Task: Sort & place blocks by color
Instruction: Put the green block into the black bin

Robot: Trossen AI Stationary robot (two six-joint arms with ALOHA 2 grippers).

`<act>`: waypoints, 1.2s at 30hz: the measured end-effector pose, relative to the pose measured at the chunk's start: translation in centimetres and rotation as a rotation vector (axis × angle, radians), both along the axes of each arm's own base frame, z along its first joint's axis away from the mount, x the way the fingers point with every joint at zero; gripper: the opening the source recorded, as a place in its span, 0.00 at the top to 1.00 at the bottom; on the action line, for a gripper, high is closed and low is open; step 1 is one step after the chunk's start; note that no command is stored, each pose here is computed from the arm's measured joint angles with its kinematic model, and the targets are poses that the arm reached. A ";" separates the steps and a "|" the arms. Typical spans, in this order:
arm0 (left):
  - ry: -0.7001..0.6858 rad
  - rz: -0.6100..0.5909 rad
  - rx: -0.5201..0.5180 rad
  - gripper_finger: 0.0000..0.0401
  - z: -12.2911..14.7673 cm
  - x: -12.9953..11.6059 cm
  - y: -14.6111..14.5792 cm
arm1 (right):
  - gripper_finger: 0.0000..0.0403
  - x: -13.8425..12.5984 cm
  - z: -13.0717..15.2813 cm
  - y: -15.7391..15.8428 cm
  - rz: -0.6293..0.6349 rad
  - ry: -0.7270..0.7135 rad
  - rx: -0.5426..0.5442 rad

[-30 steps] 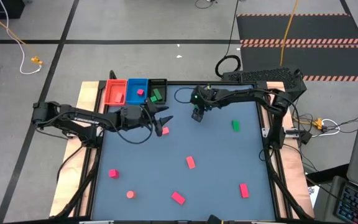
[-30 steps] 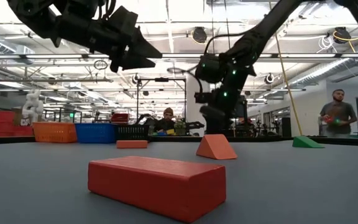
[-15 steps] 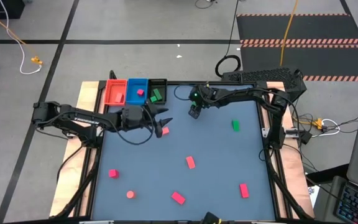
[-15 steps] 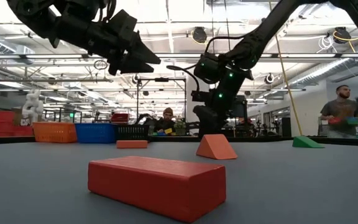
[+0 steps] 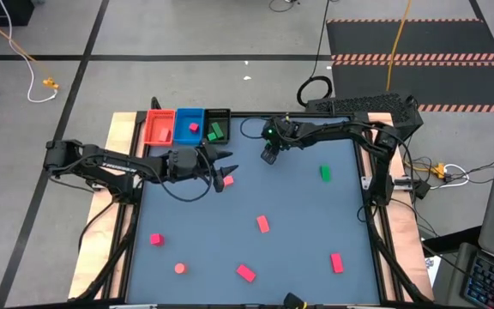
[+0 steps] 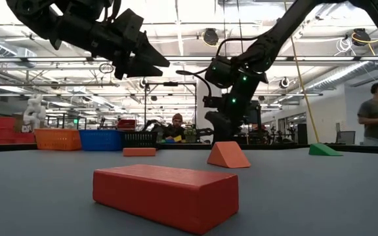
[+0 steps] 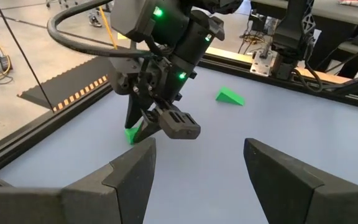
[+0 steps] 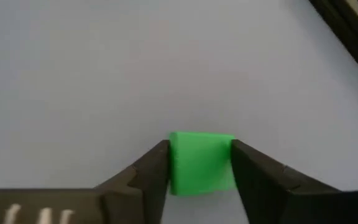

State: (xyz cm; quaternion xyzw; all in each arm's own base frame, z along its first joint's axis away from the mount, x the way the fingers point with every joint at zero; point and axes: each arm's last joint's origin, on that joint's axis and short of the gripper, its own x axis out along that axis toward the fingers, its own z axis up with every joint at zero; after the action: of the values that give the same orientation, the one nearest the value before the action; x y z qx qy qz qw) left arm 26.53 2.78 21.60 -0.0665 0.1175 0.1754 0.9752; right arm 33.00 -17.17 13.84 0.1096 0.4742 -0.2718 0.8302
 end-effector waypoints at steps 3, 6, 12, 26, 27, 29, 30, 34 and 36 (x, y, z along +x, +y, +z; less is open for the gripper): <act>0.001 0.000 0.001 0.39 0.0 0.0 0.0 | 0.74 0.0 0.0 0.1 0.009 0.000 0.003; 0.006 -0.004 0.016 0.39 0.0 0.0 0.0 | 0.88 0.1 0.1 0.1 0.047 -0.019 0.012; 0.032 -0.006 0.021 0.39 -0.2 -0.1 0.0 | 1.00 -0.1 -0.4 0.4 0.090 -0.001 0.055; 0.076 -0.005 0.012 0.39 -0.6 -0.2 0.0 | 0.89 -0.3 2.4 0.6 0.159 -0.064 -0.005; 0.081 -0.005 0.012 0.39 -0.7 -0.2 0.0 | 0.85 -0.4 3.2 0.6 0.171 -0.079 -0.025; 0.084 -0.005 0.011 0.39 -0.7 -0.2 0.0 | 0.78 -0.6 4.6 0.7 0.212 -0.106 -0.077; 0.083 -0.004 0.010 0.39 -0.7 -0.2 0.0 | 0.74 -0.7 5.2 0.7 0.238 -0.110 -0.106; 0.080 -0.002 0.001 0.39 -0.7 -0.2 0.0 | 0.58 -1.3 6.3 0.3 0.302 -0.071 -0.204; 0.078 0.000 -0.002 0.39 -0.7 -0.2 0.0 | 0.52 -1.7 6.1 -0.2 0.316 -0.041 -0.204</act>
State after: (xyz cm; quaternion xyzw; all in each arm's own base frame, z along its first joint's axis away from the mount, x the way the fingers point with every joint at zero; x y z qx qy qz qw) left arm 26.30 2.77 20.89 -0.0608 0.1556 0.1776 0.9698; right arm 31.27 -17.34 19.96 -0.0455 0.4385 -0.1825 0.8788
